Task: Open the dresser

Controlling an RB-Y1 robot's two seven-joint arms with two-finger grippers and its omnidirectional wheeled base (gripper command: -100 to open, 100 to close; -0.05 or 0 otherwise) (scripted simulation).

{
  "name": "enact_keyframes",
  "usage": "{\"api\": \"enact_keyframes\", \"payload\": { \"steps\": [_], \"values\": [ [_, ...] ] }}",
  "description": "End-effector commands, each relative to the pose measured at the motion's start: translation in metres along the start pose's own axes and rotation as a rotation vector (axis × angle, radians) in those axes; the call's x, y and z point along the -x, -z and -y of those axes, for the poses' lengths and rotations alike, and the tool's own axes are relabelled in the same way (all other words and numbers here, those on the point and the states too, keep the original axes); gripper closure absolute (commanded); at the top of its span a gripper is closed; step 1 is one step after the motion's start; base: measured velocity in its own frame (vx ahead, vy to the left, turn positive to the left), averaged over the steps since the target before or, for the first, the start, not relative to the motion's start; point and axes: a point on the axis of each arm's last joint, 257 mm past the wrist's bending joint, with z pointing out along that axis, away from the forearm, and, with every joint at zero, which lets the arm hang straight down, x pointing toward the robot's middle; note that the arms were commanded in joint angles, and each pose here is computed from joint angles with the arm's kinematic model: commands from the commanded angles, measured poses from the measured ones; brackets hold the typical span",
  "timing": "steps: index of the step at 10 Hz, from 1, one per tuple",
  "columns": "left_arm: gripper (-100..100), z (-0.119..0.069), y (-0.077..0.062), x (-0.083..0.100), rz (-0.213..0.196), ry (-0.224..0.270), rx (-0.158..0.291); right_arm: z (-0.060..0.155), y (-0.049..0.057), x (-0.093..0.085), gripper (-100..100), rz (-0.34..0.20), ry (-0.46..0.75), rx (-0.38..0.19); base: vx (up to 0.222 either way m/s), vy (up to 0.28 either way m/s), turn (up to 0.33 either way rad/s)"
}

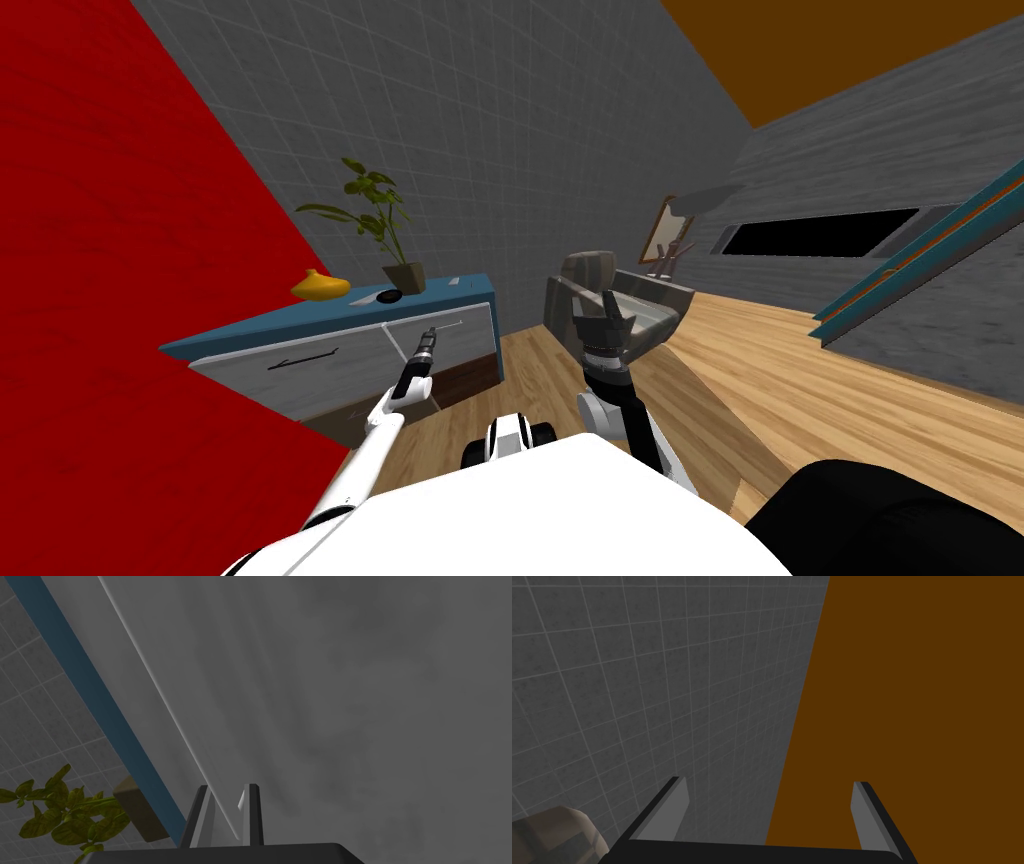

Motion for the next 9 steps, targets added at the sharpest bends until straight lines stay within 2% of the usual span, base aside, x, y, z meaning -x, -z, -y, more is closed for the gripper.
{"api": "enact_keyframes", "payload": {
  "steps": [1,3,4,7,8,9],
  "values": [
    [100,-0.005,0.021,-0.025,-0.043,0.009,0.023,0.000,0.000,0.000,0,0.000,0.000,0.000,0.089,0.006,0.101],
    [100,0.004,0.023,-0.022,-0.038,0.008,0.004,0.000,0.000,0.000,0,0.000,0.000,0.000,0.038,0.003,-0.003],
    [100,0.001,0.034,-0.041,-0.070,0.019,0.021,0.000,0.000,0.000,0,0.000,0.000,0.000,0.074,0.002,0.145],
    [100,0.013,0.044,-0.034,-0.059,0.016,-0.004,0.000,0.000,0.000,0,0.000,0.000,0.000,0.056,0.005,0.036],
    [100,0.017,0.054,-0.050,-0.083,0.027,0.002,0.000,0.000,0.000,0,0.000,0.000,0.000,0.077,0.009,0.151],
    [100,0.017,0.063,-0.045,-0.078,0.024,0.001,0.000,0.000,0.000,0,0.000,0.000,0.000,0.092,-0.005,0.103]
  ]
}}
